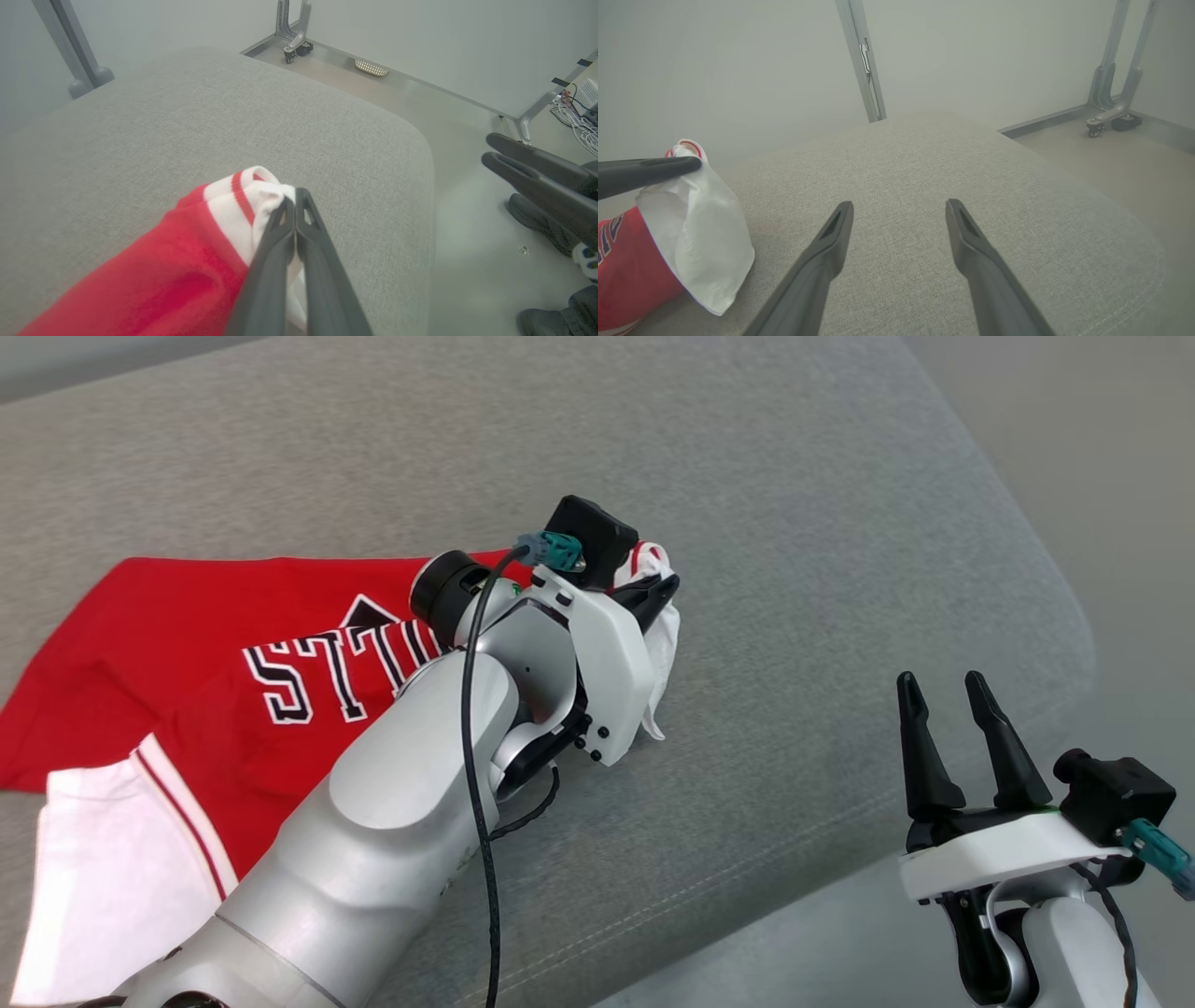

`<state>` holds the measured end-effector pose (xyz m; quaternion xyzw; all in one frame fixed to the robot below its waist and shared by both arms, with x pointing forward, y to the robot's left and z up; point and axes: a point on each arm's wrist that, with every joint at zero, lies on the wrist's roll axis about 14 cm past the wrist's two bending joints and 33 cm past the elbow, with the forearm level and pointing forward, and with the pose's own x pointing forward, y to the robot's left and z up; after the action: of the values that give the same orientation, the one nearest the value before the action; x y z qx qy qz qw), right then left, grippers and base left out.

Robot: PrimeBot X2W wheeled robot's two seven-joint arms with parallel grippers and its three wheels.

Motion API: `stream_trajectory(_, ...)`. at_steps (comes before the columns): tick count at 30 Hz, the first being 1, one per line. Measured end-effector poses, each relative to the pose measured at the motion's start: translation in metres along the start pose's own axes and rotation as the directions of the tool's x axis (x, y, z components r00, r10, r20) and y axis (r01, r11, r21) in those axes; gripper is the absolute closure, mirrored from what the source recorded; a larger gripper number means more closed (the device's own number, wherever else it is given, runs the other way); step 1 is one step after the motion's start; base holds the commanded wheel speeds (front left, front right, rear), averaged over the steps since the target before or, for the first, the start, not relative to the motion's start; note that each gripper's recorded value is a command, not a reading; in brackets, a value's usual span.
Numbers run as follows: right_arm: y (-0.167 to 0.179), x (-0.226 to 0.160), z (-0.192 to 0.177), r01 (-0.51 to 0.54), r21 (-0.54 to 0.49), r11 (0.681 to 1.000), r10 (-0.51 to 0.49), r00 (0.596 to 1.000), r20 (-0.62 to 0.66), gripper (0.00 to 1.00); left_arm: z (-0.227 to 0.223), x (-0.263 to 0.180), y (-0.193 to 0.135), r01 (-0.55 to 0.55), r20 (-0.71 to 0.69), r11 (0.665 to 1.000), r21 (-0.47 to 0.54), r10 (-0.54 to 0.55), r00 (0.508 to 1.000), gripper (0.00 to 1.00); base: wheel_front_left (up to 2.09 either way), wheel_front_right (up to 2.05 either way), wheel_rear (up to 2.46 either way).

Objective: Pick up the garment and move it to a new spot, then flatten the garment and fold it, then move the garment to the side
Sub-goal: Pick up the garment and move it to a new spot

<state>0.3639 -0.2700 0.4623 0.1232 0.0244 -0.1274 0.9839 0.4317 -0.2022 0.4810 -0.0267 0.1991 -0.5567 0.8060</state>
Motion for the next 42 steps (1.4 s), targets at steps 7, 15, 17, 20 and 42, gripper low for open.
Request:
stream_trajectory(7,-0.015,-0.003,-0.005,0.049,-0.007,0.999,-0.049,0.999,-0.018,0.0,-0.023,0.016,-0.004,0.049,-0.035,0.997,-0.058,-0.051,0.998,0.0,0.0,0.0,0.0)
stream_trajectory(15,0.015,0.022,0.0,-0.044,-0.018,0.999,0.044,0.999,0.009,0.0,0.027,-0.01,0.01,0.001,0.14,1.0,-0.003,-0.001,0.99,0.0,0.0,0.0,0.0)
stream_trajectory(17,0.026,0.027,0.0,-0.077,-0.023,0.997,0.077,0.997,0.014,0.0,0.039,-0.024,0.023,-0.056,0.187,0.998,0.005,0.054,0.981,0.0,0.0,0.0,0.0)
stream_trajectory(20,0.044,0.036,0.0,-0.128,-0.032,0.991,0.129,0.991,0.022,0.0,0.057,-0.054,0.058,-0.182,0.258,0.983,0.0,0.176,0.95,0.0,0.0,0.0,0.0)
stream_trajectory(42,0.111,0.042,0.008,-0.339,-0.094,0.936,0.344,0.938,0.038,0.0,-0.026,-0.37,0.172,-0.828,0.289,0.434,-0.354,0.893,0.345,0.0,0.0,0.0,0.0)
